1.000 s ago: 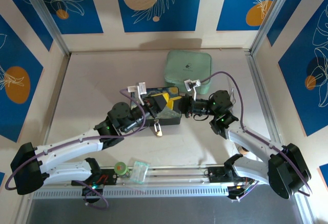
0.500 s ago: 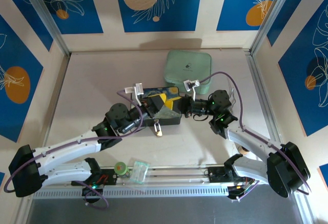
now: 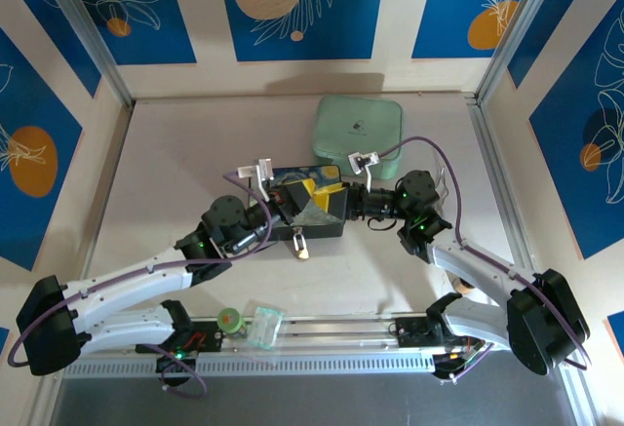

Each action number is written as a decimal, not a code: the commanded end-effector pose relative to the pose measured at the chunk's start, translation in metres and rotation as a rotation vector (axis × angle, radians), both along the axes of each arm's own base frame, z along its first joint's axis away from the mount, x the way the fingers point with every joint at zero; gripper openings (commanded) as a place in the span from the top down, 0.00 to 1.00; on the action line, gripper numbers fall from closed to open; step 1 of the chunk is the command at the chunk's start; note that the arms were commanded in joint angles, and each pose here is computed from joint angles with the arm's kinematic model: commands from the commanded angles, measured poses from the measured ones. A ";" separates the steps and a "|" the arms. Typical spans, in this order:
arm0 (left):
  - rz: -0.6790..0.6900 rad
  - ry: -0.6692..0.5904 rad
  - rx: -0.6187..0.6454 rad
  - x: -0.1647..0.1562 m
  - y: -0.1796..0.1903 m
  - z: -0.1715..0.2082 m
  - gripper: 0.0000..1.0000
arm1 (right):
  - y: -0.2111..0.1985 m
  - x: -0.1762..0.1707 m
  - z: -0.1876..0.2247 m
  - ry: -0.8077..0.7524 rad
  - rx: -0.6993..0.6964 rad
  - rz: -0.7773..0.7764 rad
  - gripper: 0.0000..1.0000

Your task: Unlock a padlock with a key

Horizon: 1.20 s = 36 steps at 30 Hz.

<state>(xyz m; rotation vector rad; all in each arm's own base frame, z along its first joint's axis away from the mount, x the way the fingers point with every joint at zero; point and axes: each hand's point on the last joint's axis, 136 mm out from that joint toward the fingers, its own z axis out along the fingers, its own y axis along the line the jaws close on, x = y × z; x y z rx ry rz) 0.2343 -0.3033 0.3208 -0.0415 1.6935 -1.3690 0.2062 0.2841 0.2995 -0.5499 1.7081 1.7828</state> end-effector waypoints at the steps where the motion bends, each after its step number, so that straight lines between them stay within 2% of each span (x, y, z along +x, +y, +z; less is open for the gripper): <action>1: 0.037 0.005 -0.077 0.005 0.008 0.010 1.00 | -0.002 0.003 0.006 0.009 0.029 -0.017 0.45; 5: 0.048 0.022 -0.142 0.008 0.009 0.011 1.00 | 0.002 0.003 0.010 0.005 0.043 -0.009 0.48; 8: 0.048 0.026 -0.145 0.009 0.008 0.010 1.00 | 0.002 0.005 0.009 0.004 0.044 -0.030 0.58; 18: 0.053 0.029 -0.149 0.009 0.009 0.010 1.00 | 0.003 0.006 0.007 -0.001 0.043 -0.027 0.81; 25: 0.064 0.027 -0.148 0.009 0.013 0.010 1.00 | 0.003 0.006 0.005 0.002 0.040 -0.028 0.93; 31: 0.095 0.049 -0.123 0.012 0.017 0.000 1.00 | 0.002 0.005 0.003 0.008 0.035 -0.028 0.96; 33: 0.109 0.056 -0.111 0.014 0.020 -0.004 0.80 | 0.001 0.006 0.001 0.017 0.028 -0.032 0.96; 36: 0.170 0.065 -0.057 0.018 0.033 -0.012 0.33 | -0.002 0.010 -0.006 0.046 -0.001 -0.050 0.97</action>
